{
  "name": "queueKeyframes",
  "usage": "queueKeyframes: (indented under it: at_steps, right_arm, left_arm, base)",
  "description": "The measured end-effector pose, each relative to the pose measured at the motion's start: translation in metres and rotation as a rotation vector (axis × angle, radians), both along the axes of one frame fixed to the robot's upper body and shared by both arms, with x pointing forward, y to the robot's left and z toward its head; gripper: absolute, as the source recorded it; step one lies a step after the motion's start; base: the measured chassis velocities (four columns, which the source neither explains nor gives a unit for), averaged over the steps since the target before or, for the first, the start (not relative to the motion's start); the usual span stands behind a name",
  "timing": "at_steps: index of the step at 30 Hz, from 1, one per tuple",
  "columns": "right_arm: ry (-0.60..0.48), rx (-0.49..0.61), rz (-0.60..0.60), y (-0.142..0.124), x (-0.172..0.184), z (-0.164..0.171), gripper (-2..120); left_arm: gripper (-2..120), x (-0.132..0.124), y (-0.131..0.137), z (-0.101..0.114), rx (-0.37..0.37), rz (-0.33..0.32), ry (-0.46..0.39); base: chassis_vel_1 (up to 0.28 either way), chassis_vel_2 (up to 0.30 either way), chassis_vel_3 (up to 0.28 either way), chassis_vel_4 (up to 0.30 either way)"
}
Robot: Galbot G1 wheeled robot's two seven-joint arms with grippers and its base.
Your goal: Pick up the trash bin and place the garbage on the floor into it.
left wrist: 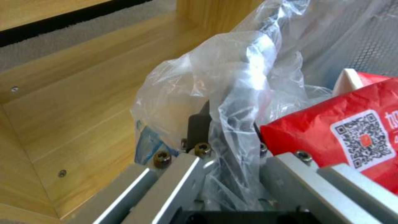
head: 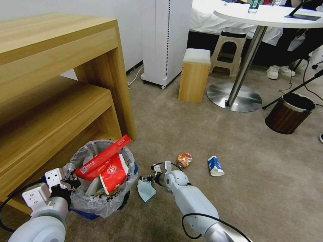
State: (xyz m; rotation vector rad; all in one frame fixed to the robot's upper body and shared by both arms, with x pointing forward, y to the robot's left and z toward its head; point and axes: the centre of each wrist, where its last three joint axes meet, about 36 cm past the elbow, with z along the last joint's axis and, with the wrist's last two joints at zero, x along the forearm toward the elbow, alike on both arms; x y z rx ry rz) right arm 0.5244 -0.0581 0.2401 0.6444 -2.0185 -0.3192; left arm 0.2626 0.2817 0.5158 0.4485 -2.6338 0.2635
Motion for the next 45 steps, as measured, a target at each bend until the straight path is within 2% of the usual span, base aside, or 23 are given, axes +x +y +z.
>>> queueKeyframes:
  at_steps: [1, 3, 5, 7, 9, 11, 13, 17, 26, 29, 30, 33, 34, 36, 37, 40, 41, 44, 45]
  right_arm:
    - [0.0, 0.0, 0.0, 0.0, 0.0, 0.0, 63]
    - [0.004, -0.01, 0.012, 0.0, -0.003, -0.003, 50]
    - [0.004, -0.01, 0.013, 0.0, -0.003, -0.003, 50]
    - [0.009, -0.019, 0.017, 0.0, -0.005, -0.006, 37]
    - [0.01, -0.02, 0.019, 0.0, -0.006, -0.006, 34]
    - [0.011, -0.032, 0.026, 0.0, -0.009, -0.009, 22]
    - [0.011, -0.034, 0.027, 0.0, -0.009, -0.009, 20]
    - [0.003, -0.049, 0.03, -0.001, -0.009, -0.01, 0]
    - [-0.054, -0.03, 0.017, -0.006, -0.013, 0.002, 0]
    - [-0.149, -0.021, 0.007, -0.036, -0.022, 0.03, 0]
    - [-0.149, -0.021, 0.007, -0.036, -0.022, 0.03, 0]
    - [-0.245, 0.026, 0.011, -0.06, -0.036, 0.07, 0]
    - [-0.245, 0.026, 0.011, -0.06, -0.036, 0.07, 0]
    - [-0.342, 0.067, 0.028, -0.082, -0.053, 0.108, 0]
    - [-0.342, 0.067, 0.028, -0.082, -0.053, 0.108, 0]
    - [-0.532, 0.142, 0.059, -0.111, -0.073, 0.157, 0]
    - [-0.532, 0.142, 0.059, -0.111, -0.073, 0.157, 0]
    - [-0.726, 0.223, 0.121, -0.135, -0.083, 0.199, 0]
    - [-0.726, 0.223, 0.121, -0.135, -0.083, 0.199, 0]
  left_arm:
    - [0, 0.0, 0.0, 0.0, 0.0, 0.0, 0.0]
    - [0, 0.001, -0.001, 0.0, -0.004, -0.001, -0.001]
    - [0, 0.001, -0.001, 0.0, -0.004, -0.001, -0.001]
    - [0, 0.001, -0.001, -0.001, -0.007, -0.003, 0.001]
    - [0, 0.001, -0.002, -0.001, -0.007, -0.003, 0.0]
    - [0, 0.002, -0.001, -0.001, -0.007, -0.004, -0.001]
    - [0, 0.002, -0.001, -0.001, -0.007, -0.004, -0.001]
    - [0, 0.002, -0.001, -0.001, -0.006, -0.004, 0.001]
    - [0, 0.002, -0.001, -0.001, -0.006, -0.008, 0.001]
    - [0, 0.003, 0.0, 0.002, -0.01, -0.015, -0.006]
    - [0, 0.003, 0.0, 0.002, -0.01, -0.015, -0.006]
    - [0, 0.004, 0.0, 0.004, -0.018, -0.021, -0.011]
    - [0, 0.004, 0.0, 0.004, -0.018, -0.021, -0.011]
    - [0, 0.005, 0.0, 0.003, -0.035, -0.026, -0.006]
    - [0, 0.005, 0.0, 0.003, -0.035, -0.026, -0.006]
    - [0, 0.007, 0.0, 0.0, -0.053, -0.03, 0.008]
    - [0, 0.007, 0.0, 0.0, -0.053, -0.03, 0.008]
    - [0, 0.009, -0.001, -0.004, -0.064, -0.036, 0.023]
    - [0, 0.009, -0.001, -0.004, -0.064, -0.036, 0.023]
  base:
    - [0.0, 0.0, 0.0, 0.0]
    - [0.0, 0.0, 0.0, 0.0]
    - [0.0, 0.0, 0.0, 0.0]
    - [0.0, 0.0, 0.0, 0.0]
    - [0.0, 0.0, 0.0, 0.0]
    - [0.0, 0.0, 0.0, 0.0]
    - [0.0, 0.0, 0.0, 0.0]
    - [0.0, 0.0, 0.0, 0.0]
    - [0.0, 0.0, 0.0, 0.0]
    - [0.0, 0.0, 0.0, 0.0]
    - [0.0, 0.0, 0.0, 0.0]
    - [0.0, 0.0, 0.0, 0.0]
    - [0.0, 0.0, 0.0, 0.0]
    - [0.0, 0.0, 0.0, 0.0]
    - [0.0, 0.0, 0.0, 0.0]
    - [0.0, 0.0, 0.0, 0.0]
    - [0.0, 0.0, 0.0, 0.0]
    - [0.0, 0.0, 0.0, 0.0]
    - [0.0, 0.0, 0.0, 0.0]
